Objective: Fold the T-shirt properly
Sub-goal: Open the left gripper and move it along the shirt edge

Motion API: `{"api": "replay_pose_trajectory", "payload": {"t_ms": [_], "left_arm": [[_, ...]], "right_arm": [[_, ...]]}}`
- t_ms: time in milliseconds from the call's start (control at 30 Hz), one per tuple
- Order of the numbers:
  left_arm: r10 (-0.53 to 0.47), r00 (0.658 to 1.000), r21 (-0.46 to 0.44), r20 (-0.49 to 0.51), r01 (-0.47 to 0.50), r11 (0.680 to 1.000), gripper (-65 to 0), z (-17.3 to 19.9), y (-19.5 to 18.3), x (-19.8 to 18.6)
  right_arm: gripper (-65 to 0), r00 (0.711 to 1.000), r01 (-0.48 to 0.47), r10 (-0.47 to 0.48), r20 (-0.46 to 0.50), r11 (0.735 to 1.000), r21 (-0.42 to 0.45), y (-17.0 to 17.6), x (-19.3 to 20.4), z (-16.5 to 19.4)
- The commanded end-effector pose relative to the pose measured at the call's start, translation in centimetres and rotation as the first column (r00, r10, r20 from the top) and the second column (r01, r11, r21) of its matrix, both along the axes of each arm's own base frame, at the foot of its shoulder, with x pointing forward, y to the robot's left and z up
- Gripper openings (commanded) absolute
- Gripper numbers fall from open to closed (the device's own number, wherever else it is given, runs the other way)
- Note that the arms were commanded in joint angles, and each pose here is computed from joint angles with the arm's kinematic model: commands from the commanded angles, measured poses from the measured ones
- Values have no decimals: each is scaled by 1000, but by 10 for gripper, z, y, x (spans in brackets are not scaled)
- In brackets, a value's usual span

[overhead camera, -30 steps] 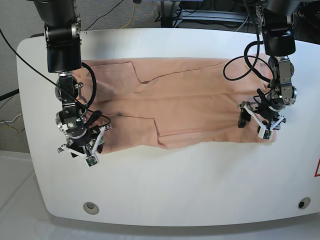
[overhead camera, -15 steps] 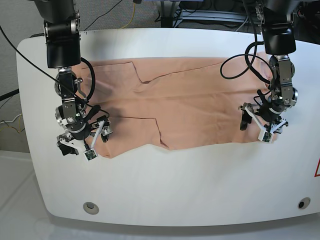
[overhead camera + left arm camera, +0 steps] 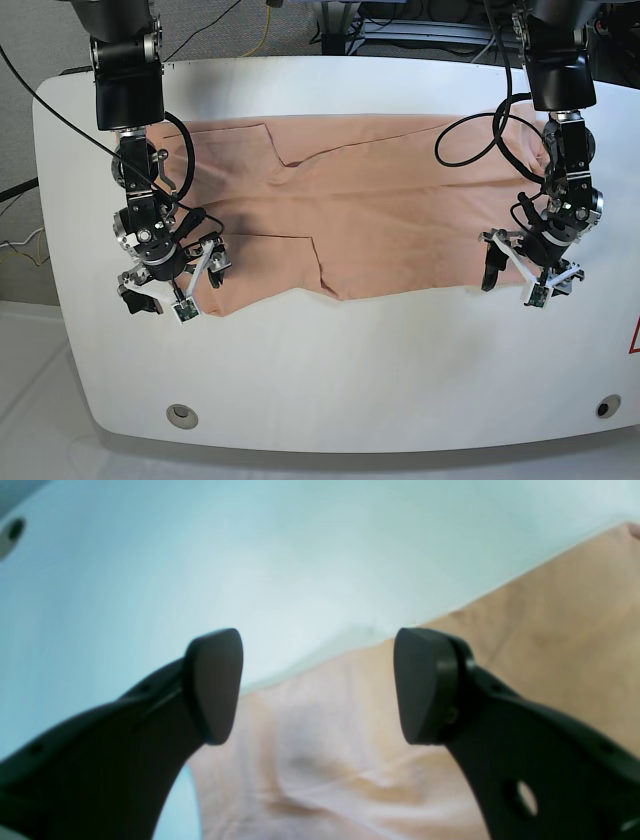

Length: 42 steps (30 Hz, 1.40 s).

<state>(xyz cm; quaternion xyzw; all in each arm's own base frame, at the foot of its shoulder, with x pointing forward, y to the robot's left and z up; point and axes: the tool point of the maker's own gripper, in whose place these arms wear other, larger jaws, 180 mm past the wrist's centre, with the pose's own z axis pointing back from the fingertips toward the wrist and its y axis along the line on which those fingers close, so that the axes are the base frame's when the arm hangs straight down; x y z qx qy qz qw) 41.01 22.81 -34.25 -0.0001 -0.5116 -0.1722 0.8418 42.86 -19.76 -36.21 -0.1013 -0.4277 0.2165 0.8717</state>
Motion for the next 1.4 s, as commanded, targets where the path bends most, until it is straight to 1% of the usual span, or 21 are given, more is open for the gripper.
{"api": "replay_pose_trajectory", "payload": {"t_ms": [0, 233, 333, 433, 500, 600, 667, 833, 1133, 1267, 1367], "left_arm": [[33, 997, 25, 76, -35, 999, -206, 28, 19, 11], [161, 982, 49, 103, -167, 985, -205, 36, 55, 12], [179, 979, 63, 96, -185, 981, -204, 34, 64, 11], [190, 979, 54, 71, -194, 979, -199, 25, 68, 9], [211, 976, 42, 59, -214, 976, -161, 22, 76, 10], [200, 979, 12, 45, -201, 979, -102, 21, 79, 14], [187, 982, -16, 21, -187, 982, -77, 15, 81, 14], [157, 988, -103, -9, -157, 982, -86, 8, 76, 18], [154, 984, -145, -89, -166, 975, -84, 7, 88, 16], [179, 974, -161, -140, -201, 966, -86, -1, 97, 11], [187, 970, -161, -157, -211, 964, -87, -4, 99, 8]], "right_arm": [[0, 998, -4, 4, 64, 1000, -4, -3, 13, 23], [0, 997, 1, -1, 81, 1000, -3, -5, 19, 30], [0, 997, 1, -1, 81, 1000, -3, -5, 19, 30], [0, 997, 1, -1, 81, 1000, -3, -5, 19, 30], [0, 997, 1, -1, 81, 1000, -3, -5, 19, 30], [0, 997, 1, -1, 79, 1000, -3, -5, 18, 30], [0, 997, 1, -1, 79, 1000, -3, -5, 18, 30], [0, 997, 1, -1, 78, 1000, -3, -5, 18, 29], [0, 997, 3, -2, 78, 1000, -9, -7, 18, 29], [0, 997, 3, -2, 78, 1000, -9, -7, 18, 29], [0, 997, 3, -2, 78, 1000, -9, -7, 18, 29]]}}
